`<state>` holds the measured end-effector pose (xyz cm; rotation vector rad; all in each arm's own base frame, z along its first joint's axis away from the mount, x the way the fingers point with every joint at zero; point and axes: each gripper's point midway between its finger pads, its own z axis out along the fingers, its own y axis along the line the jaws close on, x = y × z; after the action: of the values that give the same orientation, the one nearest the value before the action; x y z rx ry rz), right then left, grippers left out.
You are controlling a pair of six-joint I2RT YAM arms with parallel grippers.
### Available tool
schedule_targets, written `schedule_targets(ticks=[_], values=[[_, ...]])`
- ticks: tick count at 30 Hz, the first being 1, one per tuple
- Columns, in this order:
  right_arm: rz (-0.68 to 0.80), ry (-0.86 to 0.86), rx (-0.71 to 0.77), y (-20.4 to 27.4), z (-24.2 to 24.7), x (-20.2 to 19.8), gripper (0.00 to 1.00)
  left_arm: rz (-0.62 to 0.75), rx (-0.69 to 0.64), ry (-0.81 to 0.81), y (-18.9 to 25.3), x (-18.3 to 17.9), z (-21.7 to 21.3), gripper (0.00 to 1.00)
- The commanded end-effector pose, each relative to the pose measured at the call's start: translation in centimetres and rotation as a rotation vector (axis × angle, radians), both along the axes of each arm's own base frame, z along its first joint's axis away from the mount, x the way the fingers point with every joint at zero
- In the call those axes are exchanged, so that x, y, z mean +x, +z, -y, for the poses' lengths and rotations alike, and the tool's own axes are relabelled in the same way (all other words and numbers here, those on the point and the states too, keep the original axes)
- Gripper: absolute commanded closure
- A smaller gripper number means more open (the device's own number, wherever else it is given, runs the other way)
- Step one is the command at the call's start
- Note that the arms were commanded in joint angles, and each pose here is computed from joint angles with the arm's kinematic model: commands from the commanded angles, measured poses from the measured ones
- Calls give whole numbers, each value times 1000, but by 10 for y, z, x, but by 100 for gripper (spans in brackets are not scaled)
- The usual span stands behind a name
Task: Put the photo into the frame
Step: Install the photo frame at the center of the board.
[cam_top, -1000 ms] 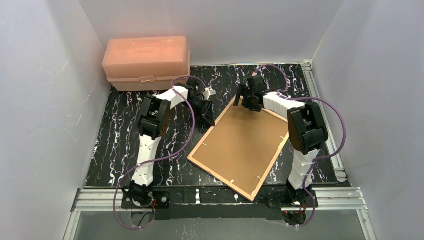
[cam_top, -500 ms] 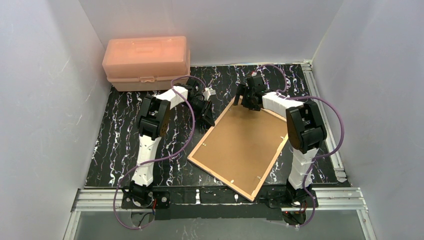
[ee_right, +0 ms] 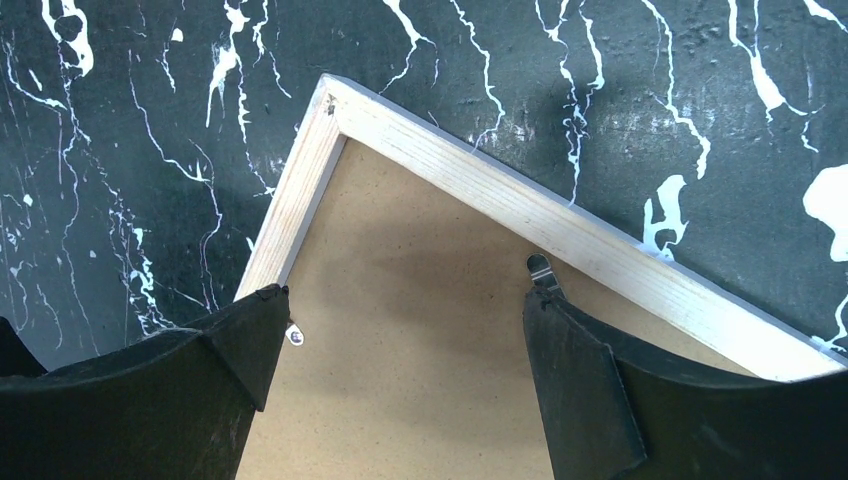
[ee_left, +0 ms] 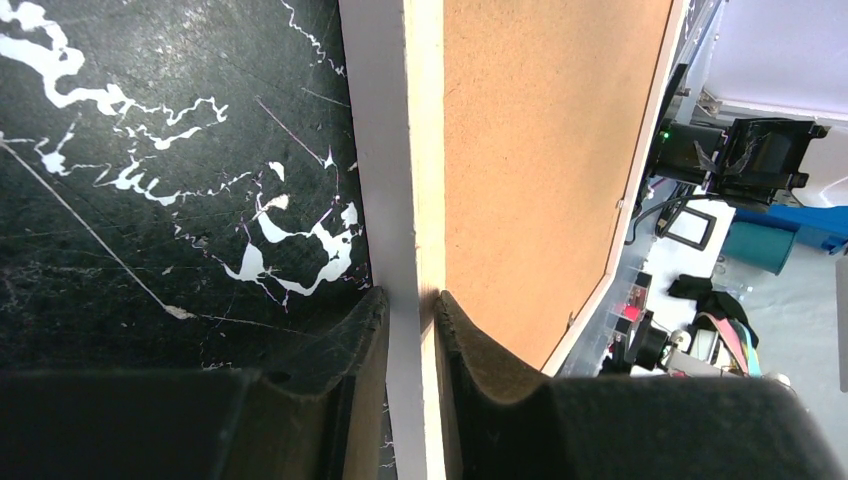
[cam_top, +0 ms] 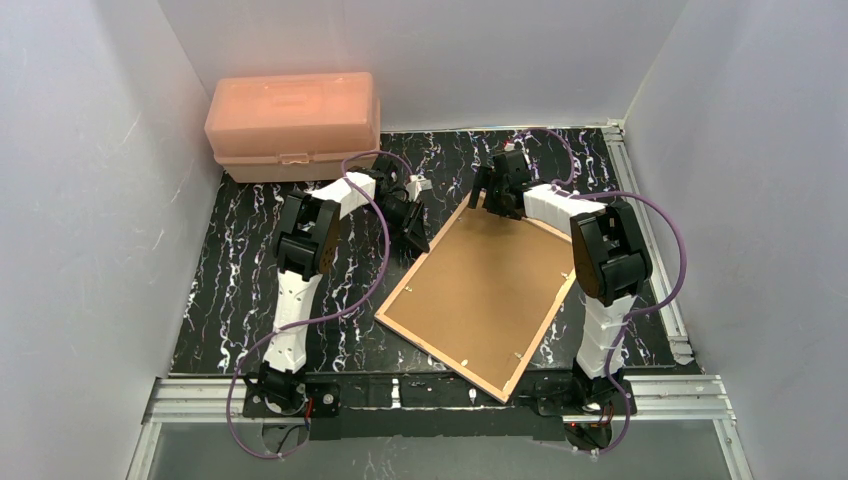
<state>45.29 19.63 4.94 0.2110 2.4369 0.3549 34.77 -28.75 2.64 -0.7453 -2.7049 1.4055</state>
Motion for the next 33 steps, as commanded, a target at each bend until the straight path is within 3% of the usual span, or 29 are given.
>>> schedule_targets(ticks=[1,33], values=[[50,-23,-37,5,7,11,5,-8,114,-56,-23,-23,-8,80],[51,24,63,3,-17,19,7,-15,108,-64,-23,-28,-7,81]])
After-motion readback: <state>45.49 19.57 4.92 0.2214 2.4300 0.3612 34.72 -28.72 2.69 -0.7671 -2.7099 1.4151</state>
